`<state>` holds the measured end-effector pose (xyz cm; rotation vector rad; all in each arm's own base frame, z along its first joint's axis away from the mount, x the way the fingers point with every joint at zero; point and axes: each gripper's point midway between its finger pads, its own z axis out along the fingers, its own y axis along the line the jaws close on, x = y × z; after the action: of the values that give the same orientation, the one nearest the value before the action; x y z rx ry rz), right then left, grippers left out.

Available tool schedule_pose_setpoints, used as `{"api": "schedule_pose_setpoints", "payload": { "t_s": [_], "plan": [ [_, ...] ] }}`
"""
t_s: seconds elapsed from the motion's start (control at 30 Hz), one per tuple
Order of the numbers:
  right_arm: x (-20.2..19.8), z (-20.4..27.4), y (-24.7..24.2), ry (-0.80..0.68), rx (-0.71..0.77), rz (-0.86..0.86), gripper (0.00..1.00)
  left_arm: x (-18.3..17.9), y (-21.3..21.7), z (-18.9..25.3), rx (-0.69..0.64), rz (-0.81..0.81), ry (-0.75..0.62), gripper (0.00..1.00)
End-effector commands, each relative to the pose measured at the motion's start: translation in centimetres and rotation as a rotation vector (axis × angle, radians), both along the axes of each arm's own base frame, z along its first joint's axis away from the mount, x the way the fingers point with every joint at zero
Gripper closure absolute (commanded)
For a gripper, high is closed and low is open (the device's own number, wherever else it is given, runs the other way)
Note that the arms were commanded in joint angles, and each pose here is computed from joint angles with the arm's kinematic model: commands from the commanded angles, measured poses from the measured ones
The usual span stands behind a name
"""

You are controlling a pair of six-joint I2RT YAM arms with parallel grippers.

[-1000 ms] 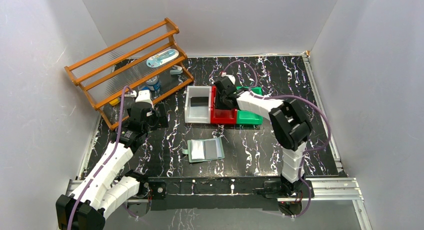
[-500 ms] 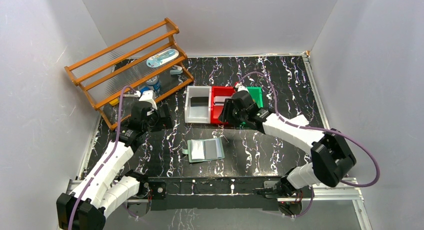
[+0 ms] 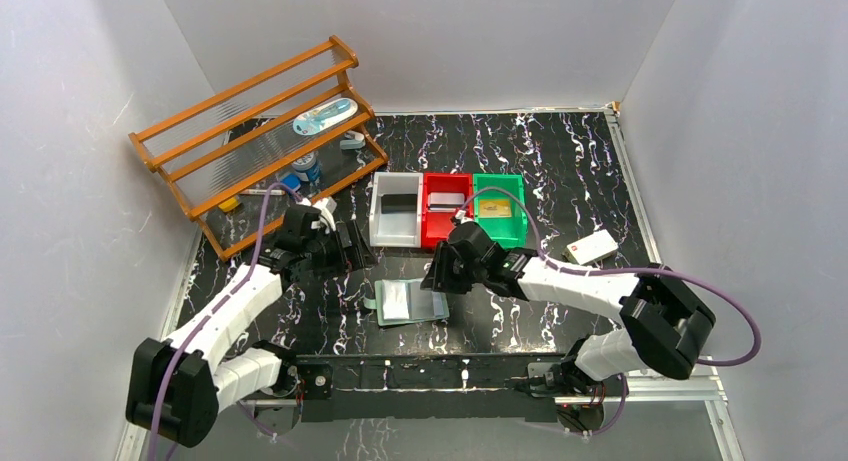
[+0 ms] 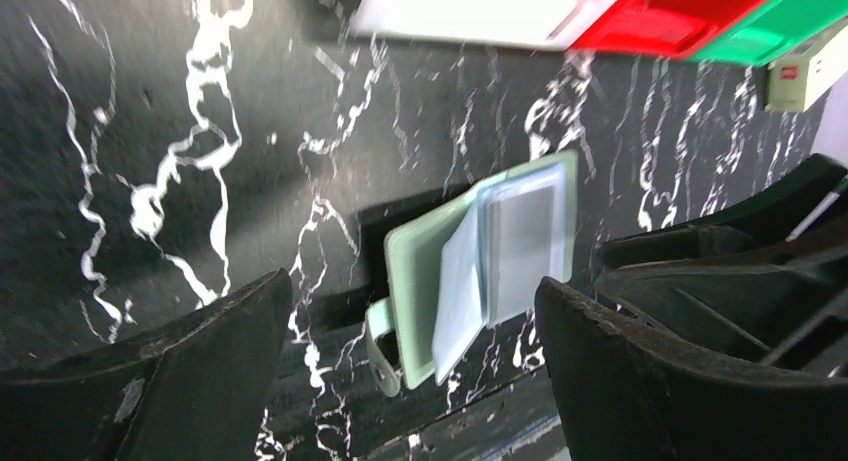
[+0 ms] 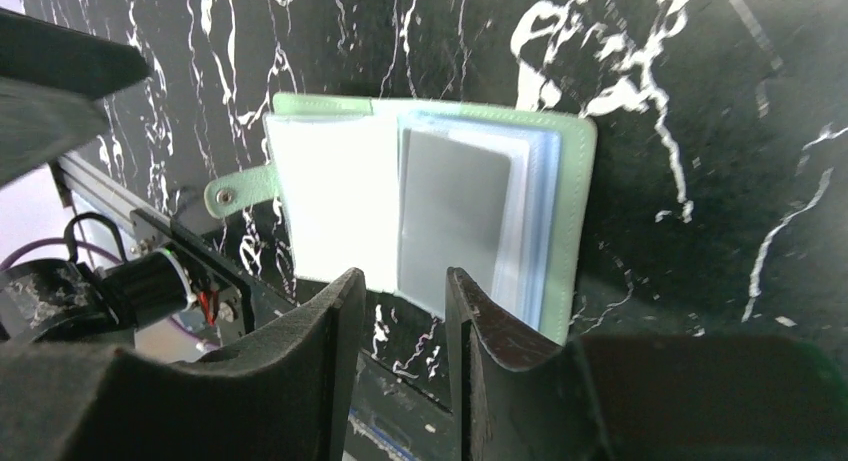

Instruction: Take the credit cards out of the card holder

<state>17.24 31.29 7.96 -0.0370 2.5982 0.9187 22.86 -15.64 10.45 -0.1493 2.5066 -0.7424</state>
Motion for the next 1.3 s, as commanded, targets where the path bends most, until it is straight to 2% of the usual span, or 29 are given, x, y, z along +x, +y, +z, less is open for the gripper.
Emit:
{"api": "schedule_pose_setpoints", "payload": {
  "t_s": [0.0, 0.37, 0.63, 0.9, 1.07, 1.27],
  "plan": [
    [-1.3, 0.1, 1.6, 0.039, 0.065, -0.004, 0.56, -3.0, -0.9, -2.3, -0.069, -0.012, 0.173, 0.11],
    [-3.5, -2.8, 0.1, 0.131, 0.053, -0.090, 0.55, -4.7, -0.6, -4.7, -0.090, 0.011, 0.209, 0.33],
    [-3.7, -2.8, 0.2, 0.146, 0.092, -0.102, 0.55, -5.1, -0.7, -5.2, -0.116, 0.020, 0.210, 0.40],
    [-4.1, -2.9, -0.7, 0.161, 0.072, -0.134, 0.55, -5.1, -1.5, -5.3, -0.151, -0.012, 0.220, 0.55],
    [-4.3, -1.9, -0.8, 0.125, 0.100, -0.113, 0.55, -5.4, -1.6, -5.6, -0.151, -0.026, 0.238, 0.59],
    [-4.6, -2.8, -0.9, 0.179, 0.078, -0.141, 0.55, -5.5, -1.6, -6.2, -0.137, -0.035, 0.267, 0.64]
  ]
}}
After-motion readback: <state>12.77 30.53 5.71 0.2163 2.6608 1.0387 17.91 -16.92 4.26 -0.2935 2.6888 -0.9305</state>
